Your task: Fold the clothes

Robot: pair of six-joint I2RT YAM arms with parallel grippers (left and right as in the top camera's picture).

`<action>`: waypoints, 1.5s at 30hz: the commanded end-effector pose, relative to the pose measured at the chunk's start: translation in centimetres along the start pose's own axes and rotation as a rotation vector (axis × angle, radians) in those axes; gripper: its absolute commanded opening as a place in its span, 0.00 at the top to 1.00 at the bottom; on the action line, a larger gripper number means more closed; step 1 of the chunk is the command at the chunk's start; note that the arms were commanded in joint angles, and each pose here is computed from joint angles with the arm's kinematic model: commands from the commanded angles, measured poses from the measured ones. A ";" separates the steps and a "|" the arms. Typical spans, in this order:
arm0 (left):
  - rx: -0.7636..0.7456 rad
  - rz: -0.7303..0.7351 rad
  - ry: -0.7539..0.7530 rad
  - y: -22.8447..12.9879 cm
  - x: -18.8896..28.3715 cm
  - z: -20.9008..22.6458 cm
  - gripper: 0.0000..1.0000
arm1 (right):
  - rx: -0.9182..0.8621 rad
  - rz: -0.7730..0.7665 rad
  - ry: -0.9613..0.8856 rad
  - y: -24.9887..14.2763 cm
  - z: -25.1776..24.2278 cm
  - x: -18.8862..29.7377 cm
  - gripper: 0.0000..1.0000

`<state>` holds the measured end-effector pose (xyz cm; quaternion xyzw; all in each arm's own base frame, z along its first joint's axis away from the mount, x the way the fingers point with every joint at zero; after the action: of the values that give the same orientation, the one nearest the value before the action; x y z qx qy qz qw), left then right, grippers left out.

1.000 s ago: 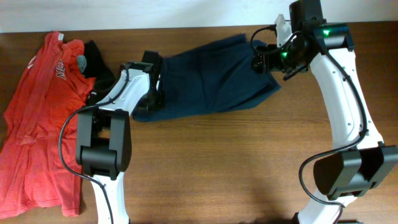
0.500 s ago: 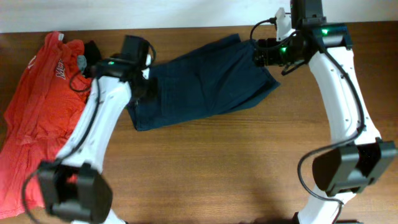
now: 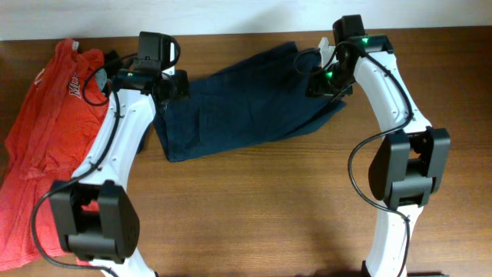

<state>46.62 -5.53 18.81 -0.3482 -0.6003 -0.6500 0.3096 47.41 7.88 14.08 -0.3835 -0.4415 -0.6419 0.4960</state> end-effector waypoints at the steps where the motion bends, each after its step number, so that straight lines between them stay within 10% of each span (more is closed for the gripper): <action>1: 0.031 0.001 -0.007 0.0 -2.0 0.7 0.84 | -0.005 0.015 0.023 -0.1 0.2 -0.7 0.66; 15: 0.007 -0.028 -0.024 0.4 -6.1 0.8 0.60 | -0.033 0.100 0.007 -2.5 -1.5 -5.0 0.65; 45: 0.050 0.073 -0.003 -3.1 -13.0 2.5 0.48 | -0.036 0.110 0.010 -3.6 -2.2 -7.0 0.64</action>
<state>51.58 -2.87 7.55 -0.3528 -0.6057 -0.6269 0.3401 45.56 8.01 6.48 -0.4107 -0.4122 -0.6239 0.5217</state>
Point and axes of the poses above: each gripper's point midway between its finger pads, its own x axis back along the fingers, its own z axis along the line the jaws close on, y = z × x, the point moved 4 cm from there along x, back along the fingers, and after that the axes turned 9 degrees about -x, right-handed, at the moved point
